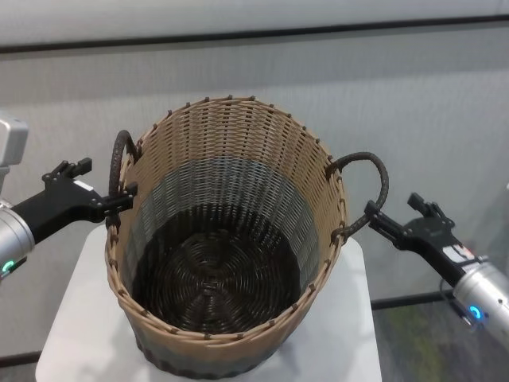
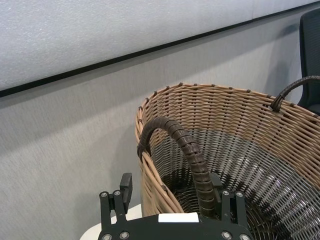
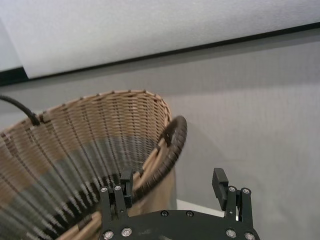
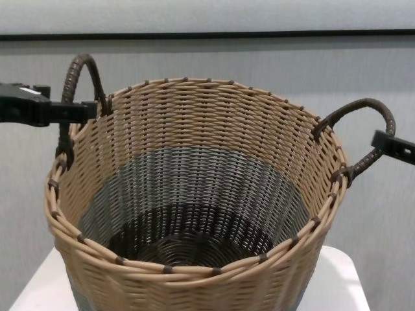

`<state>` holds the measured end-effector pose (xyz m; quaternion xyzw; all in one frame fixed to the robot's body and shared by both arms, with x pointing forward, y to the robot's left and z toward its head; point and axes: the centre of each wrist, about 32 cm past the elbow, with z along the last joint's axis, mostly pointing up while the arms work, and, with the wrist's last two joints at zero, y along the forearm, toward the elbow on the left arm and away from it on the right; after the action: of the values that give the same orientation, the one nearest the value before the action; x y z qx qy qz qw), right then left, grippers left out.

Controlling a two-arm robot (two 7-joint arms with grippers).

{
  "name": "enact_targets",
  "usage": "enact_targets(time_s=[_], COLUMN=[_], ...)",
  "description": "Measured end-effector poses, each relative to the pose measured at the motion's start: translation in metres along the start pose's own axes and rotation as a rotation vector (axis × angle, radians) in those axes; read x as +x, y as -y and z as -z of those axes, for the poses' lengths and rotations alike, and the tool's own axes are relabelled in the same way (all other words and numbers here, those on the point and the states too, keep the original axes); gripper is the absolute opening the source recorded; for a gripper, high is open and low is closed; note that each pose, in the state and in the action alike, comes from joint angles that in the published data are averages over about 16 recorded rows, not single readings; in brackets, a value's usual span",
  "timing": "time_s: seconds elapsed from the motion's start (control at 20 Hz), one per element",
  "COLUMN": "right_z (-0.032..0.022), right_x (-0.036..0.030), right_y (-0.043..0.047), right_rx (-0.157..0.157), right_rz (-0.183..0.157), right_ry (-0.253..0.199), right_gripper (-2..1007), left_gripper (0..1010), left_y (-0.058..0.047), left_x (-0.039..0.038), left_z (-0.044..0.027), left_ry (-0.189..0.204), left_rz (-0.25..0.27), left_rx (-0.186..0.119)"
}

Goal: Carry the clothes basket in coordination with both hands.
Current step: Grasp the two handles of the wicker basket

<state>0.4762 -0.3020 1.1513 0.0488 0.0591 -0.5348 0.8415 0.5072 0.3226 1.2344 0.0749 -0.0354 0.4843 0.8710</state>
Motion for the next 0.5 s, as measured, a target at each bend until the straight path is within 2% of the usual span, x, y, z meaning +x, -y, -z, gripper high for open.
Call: enact_targets(time_s=[0.5], right_z=[0.0017], right_x=[0.0013], right_y=[-0.0291], right_rx=[0.017], right_rz=[-0.06], right_ry=[-0.097], right_gripper=[1000], left_gripper=[999], left_y=[0.0], left_x=[0.0], left_z=[0.0], left_ry=[0.0], left_rz=[0.0], left_rx=[0.0])
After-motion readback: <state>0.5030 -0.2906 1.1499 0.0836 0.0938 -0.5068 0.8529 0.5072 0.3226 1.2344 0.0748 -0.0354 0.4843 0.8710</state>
